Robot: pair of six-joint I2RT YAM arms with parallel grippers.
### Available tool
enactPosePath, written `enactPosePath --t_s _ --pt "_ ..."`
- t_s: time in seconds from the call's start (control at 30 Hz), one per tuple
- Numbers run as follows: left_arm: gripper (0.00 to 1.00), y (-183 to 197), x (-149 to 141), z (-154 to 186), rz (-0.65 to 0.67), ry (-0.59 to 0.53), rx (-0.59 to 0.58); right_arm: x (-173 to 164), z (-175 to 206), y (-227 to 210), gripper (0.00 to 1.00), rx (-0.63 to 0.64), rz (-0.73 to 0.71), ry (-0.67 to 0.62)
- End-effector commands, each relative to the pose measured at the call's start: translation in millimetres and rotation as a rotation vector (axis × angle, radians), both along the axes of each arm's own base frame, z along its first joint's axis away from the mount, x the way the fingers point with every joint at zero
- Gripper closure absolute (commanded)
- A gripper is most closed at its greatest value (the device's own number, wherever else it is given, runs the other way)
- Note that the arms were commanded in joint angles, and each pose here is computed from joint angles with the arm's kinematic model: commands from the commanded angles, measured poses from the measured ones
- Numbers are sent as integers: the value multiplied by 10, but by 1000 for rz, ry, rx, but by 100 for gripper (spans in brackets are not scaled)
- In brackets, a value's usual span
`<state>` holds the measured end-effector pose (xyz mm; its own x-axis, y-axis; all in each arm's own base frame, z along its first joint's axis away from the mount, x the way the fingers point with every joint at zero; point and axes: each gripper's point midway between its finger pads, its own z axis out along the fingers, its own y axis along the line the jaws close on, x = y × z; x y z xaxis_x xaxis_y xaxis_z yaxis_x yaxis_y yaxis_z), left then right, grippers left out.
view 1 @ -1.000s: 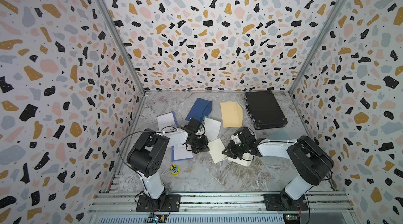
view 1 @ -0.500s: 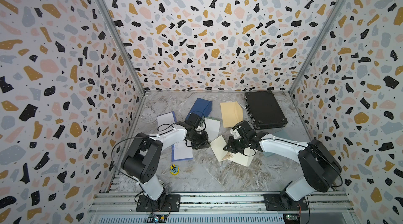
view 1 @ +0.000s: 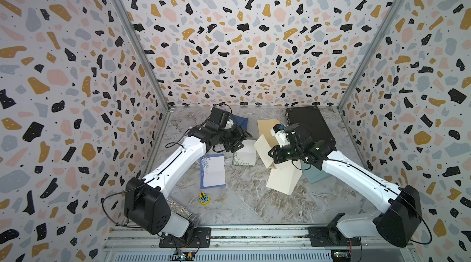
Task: Take the letter paper out of the envelope
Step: Pick up the letter paper from the center of the board.
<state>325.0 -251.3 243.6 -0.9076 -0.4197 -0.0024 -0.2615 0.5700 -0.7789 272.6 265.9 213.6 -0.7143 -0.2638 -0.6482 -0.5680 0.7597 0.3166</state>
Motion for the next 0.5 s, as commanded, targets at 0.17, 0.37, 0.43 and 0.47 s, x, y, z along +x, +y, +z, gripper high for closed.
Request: enactPosePath --t_s 0.17,0.37,0.43,0.47 --pt "21 5 -51 76 76 191 -115 75 449 -134 100 -222 328 -717" --pt "20 -45 -73 72 45 200 -151 -22 322 -116 100 -385 569 -924" --pt "19 -102 -80 38 14 204 -175 -53 302 -92 100 -402 622 -954" --pt "19 -139 -90 -26 2 228 -195 -77 283 -74 100 -406 652 -966"
